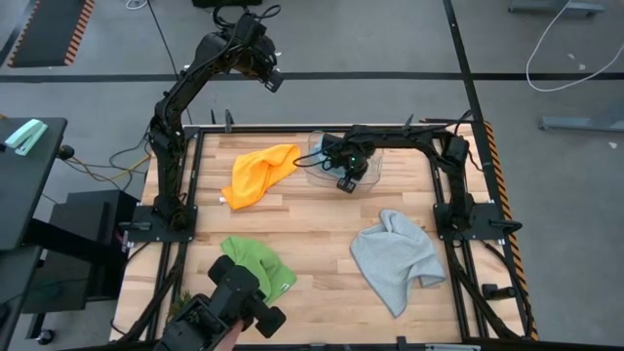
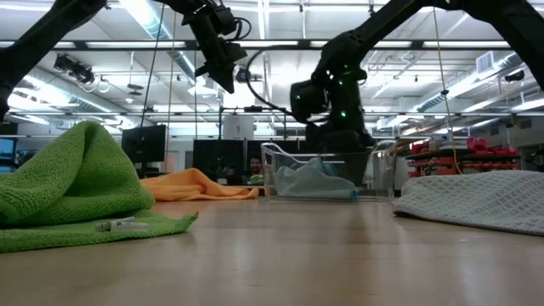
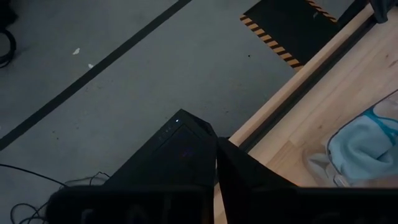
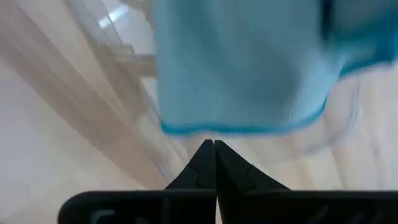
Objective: Fold microfiber towels
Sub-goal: Put the blue microfiber cloth into the transparent bin
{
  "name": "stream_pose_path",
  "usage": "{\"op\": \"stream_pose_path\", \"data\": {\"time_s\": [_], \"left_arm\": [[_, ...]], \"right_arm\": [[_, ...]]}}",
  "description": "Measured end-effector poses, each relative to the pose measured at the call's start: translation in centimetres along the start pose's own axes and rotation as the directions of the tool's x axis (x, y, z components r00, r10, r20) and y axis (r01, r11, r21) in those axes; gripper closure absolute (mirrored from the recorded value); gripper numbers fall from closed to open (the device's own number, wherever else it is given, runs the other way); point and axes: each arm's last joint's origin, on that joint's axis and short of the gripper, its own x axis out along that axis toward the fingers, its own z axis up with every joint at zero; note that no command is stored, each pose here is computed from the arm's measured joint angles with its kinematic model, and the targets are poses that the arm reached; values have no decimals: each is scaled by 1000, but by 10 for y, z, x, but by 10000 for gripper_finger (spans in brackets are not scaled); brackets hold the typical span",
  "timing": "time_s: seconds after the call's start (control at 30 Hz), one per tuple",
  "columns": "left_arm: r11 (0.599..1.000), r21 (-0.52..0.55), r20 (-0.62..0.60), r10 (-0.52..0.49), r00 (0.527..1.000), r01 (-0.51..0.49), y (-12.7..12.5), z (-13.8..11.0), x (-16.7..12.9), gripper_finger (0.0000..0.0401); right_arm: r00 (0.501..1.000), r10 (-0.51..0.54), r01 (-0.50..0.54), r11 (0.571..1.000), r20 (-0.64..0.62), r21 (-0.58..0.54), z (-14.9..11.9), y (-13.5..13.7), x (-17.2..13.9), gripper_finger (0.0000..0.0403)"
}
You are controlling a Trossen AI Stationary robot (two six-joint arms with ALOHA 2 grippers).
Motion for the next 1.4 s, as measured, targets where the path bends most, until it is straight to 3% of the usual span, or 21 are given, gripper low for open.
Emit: {"op": "stream_pose_path", "data": {"time_s": [0.3, 0.53, 1.03, 1.4], "left_arm": [[1000, 0, 0, 4, 1000, -4, 2, 0, 0, 382], [1000, 0, 1, 8, 1000, -8, 5, 0, 0, 379], [1000, -1, 0, 8, 1000, -8, 5, 0, 0, 376], [1000, -1, -2, 8, 1000, -8, 5, 0, 1, 387]], "right_arm": [[990, 51, -55, 998, 135, 28, 14, -6, -1, 403], [994, 72, -76, 996, 87, 53, 7, -9, 12, 403], [995, 46, -47, 999, -87, -12, -14, 16, 14, 403], [988, 71, -72, 997, 139, 3, 13, 13, -6, 403]]}}
